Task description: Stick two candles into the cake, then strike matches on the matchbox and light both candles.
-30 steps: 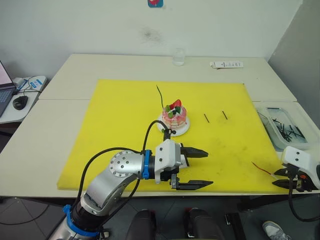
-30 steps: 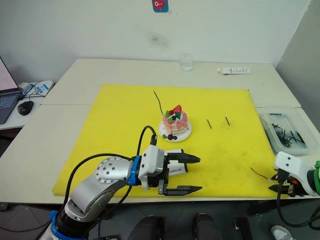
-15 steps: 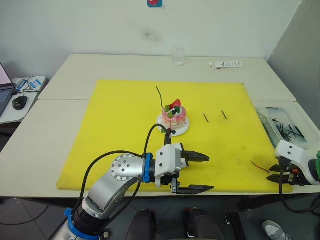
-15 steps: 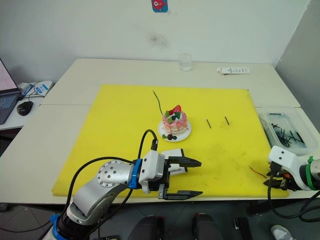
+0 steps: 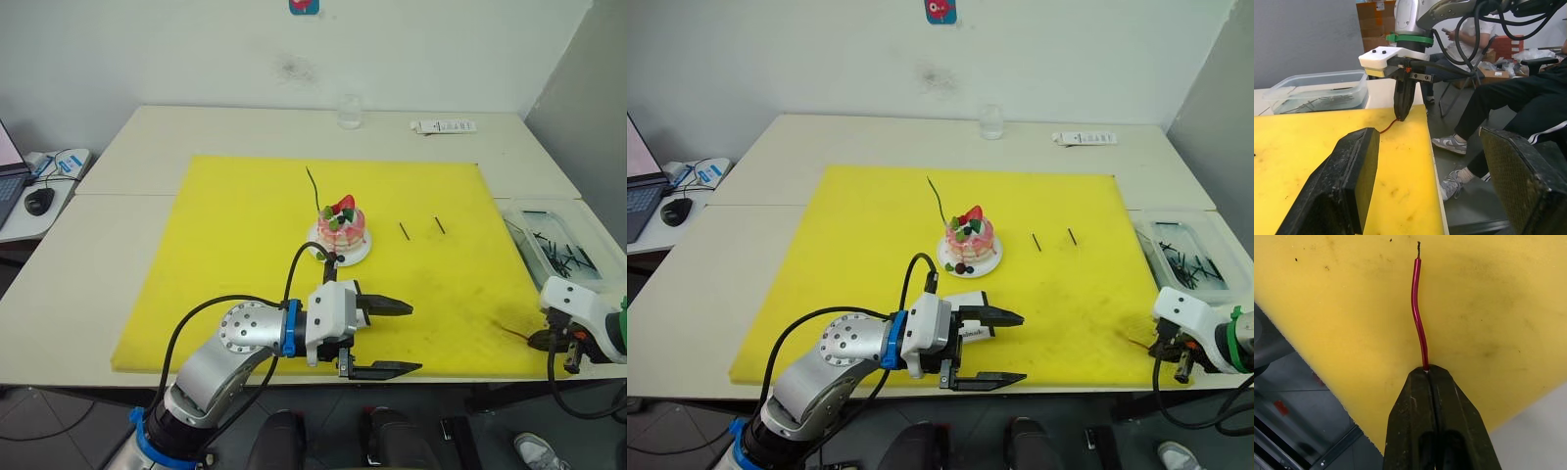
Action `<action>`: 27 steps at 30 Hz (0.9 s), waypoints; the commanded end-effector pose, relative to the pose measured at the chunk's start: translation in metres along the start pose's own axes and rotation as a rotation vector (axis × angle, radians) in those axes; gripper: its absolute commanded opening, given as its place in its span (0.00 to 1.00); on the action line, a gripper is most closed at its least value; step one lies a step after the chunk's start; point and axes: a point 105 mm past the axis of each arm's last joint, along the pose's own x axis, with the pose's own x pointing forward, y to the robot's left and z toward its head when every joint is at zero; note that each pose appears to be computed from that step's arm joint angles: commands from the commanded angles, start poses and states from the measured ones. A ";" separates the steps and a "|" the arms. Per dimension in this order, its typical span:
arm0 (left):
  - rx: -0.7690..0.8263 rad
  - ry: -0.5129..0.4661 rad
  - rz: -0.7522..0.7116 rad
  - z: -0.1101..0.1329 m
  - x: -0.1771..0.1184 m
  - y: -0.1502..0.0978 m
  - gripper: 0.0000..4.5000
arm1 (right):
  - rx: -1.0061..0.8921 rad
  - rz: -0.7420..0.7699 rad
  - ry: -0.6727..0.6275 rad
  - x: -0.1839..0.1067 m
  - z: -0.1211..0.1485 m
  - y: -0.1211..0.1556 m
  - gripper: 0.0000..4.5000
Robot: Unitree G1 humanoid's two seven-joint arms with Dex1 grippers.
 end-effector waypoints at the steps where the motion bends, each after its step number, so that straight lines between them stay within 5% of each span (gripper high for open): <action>1: 0.036 -0.033 -0.025 0.014 0.004 -0.003 0.81 | -0.018 -0.004 0.007 -0.005 0.005 0.000 0.00; 5: 0.043 -0.030 0.003 0.015 0.001 0.003 0.81 | -0.040 0.031 -0.097 -0.006 0.029 0.007 0.00; 8: 0.036 -0.018 0.072 0.011 -0.009 0.013 0.81 | -0.062 0.112 -0.335 -0.010 0.077 0.021 0.00; 12: -0.026 -0.037 0.229 0.011 -0.023 0.031 0.81 | -0.010 0.050 -0.766 -0.021 0.159 0.017 0.00; 18: -0.106 -0.072 0.524 0.013 -0.044 0.058 0.81 | 0.076 -0.057 -1.196 -0.019 0.239 0.024 0.00; 22: -0.103 -0.064 0.660 0.011 -0.057 0.074 0.81 | 0.192 -0.110 -1.364 -0.011 0.270 0.020 0.00; 27: -0.089 -0.066 0.769 0.013 -0.065 0.091 0.81 | 0.255 -0.181 -1.417 0.014 0.280 0.013 0.00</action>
